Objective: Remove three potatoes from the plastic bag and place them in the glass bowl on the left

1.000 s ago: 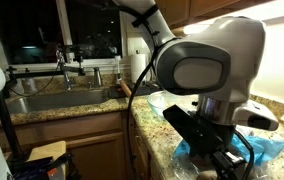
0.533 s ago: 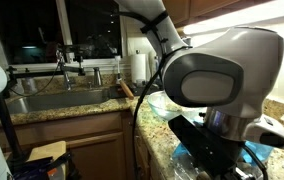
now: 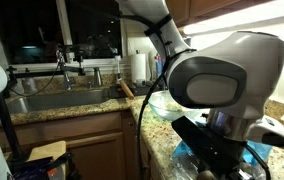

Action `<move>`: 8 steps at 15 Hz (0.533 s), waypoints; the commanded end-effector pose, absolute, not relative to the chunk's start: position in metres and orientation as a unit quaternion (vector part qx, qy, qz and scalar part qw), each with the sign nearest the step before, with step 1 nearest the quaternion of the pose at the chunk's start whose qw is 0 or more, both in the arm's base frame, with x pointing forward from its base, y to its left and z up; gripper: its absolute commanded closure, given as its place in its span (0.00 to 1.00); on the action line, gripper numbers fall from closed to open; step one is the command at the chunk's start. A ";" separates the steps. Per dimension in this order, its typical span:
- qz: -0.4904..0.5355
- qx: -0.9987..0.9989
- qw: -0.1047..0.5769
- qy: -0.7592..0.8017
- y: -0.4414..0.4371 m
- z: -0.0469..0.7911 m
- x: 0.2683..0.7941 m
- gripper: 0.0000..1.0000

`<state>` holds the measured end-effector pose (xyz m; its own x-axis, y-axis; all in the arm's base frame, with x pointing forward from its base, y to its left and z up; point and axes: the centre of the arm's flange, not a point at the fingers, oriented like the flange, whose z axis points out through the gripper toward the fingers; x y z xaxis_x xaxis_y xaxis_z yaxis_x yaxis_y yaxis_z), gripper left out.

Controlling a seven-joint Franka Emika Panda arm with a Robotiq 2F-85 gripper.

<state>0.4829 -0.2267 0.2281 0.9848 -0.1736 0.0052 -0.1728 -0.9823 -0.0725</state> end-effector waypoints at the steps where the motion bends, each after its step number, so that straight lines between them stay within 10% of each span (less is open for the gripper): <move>1: -0.010 -0.996 0.047 0.079 -0.228 0.231 0.487 0.59; 8: -0.007 -0.995 0.041 0.088 -0.228 0.237 0.486 0.75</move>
<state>0.4888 -0.2230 0.2299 0.9866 -0.1626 0.0125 -0.1613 -0.9842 -0.0733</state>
